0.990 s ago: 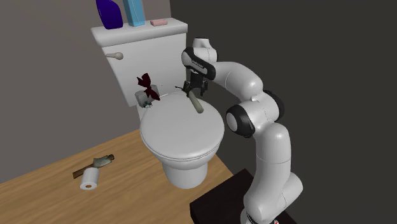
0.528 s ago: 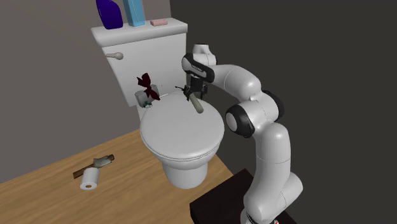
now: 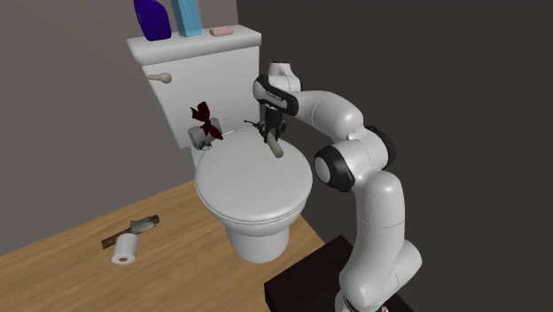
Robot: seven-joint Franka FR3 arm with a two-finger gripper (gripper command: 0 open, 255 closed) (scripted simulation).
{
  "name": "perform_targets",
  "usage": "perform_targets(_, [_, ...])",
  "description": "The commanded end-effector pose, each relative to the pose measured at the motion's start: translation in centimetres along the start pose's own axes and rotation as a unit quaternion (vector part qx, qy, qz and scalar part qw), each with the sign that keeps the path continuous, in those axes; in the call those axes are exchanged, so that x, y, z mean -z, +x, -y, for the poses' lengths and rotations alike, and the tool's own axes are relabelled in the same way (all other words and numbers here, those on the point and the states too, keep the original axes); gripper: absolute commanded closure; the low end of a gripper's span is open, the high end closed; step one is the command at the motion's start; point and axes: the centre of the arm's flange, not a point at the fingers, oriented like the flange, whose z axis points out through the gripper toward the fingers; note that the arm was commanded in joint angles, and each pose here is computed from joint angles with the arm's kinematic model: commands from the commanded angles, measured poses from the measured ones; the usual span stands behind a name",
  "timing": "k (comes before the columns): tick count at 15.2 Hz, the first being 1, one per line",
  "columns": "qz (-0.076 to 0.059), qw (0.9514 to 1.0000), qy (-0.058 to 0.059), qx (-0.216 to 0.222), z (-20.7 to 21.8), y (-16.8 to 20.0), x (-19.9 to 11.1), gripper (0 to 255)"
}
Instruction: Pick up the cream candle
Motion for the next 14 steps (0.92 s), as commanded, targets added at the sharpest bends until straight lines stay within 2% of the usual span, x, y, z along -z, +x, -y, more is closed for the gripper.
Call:
perform_targets(1, [0.001, 1.0, 0.0, 0.0, 0.0, 0.0, -0.1, 255])
perform_targets(3, [0.001, 1.0, 0.0, 0.0, 0.0, 0.0, -0.1, 255])
perform_targets(14, [0.001, 1.0, 0.0, 0.0, 0.9, -0.4, 5.6, 255])
